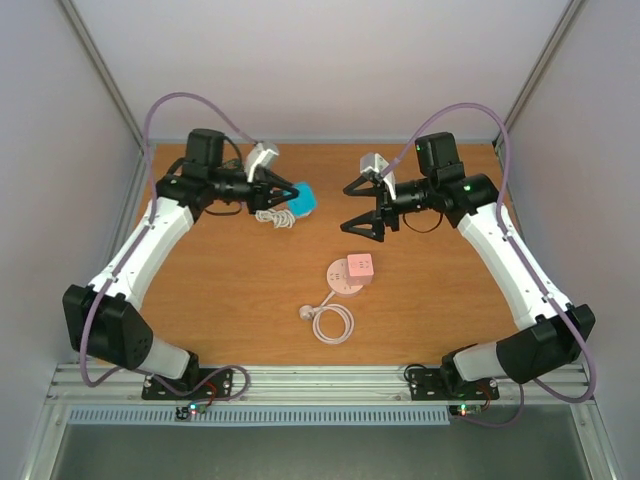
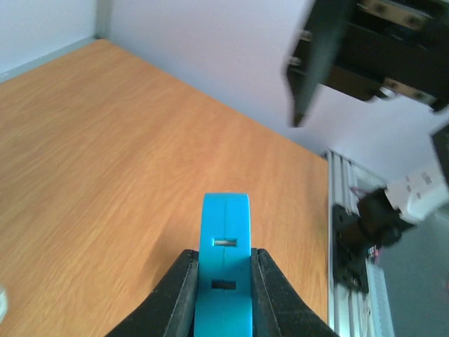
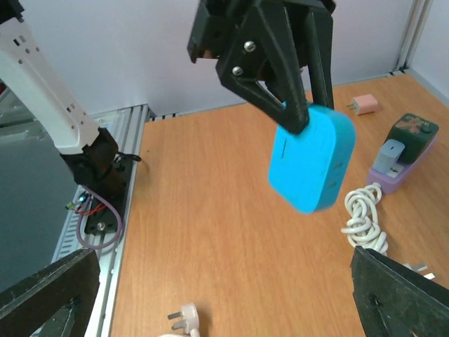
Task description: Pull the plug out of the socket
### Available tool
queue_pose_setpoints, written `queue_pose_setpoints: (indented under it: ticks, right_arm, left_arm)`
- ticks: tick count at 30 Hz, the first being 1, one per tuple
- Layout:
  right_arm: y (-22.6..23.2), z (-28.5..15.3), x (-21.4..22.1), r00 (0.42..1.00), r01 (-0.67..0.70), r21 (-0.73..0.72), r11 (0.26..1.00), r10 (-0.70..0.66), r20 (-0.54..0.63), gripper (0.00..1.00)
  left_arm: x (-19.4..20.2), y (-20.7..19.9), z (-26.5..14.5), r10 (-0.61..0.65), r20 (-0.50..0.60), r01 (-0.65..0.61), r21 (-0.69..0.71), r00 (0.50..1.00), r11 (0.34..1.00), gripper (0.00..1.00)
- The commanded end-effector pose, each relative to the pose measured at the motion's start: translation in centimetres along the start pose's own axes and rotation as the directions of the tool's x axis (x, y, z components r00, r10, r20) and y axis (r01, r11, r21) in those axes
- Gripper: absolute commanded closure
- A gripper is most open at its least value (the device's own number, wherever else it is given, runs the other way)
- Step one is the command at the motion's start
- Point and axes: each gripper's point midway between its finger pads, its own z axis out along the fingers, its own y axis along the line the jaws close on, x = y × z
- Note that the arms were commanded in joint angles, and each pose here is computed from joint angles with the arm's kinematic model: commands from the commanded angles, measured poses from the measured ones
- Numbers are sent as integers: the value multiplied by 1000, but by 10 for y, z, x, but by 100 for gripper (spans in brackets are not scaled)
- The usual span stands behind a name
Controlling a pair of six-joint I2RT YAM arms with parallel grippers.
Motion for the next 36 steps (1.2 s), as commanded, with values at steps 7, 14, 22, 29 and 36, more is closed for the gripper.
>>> queue_pose_setpoints:
  ticks: [7,14,22,29,36]
  right_arm:
    - [-28,3,-16,997,-71,79,994,71,15,1]
    - [-39,6,-6,991,-136,115,984,137,-3,1]
    - [-44,7,10,984,-169,160,973,176,-33,1]
    - [-49,8,17,980,-180,183,966,193,-52,2]
    - [-51,7,24,975,-190,201,961,209,-73,1]
  left_arm:
    - [20,91,-95,-284,254,345,-240,924,907,98]
    - [99,179,-163,-460,232,512,-490,857,706,99]
    - [175,261,-221,-586,206,577,-591,784,564,99]
    - [211,309,-244,-621,213,594,-626,754,506,98]
    - [241,339,-251,-669,254,655,-605,698,453,97]
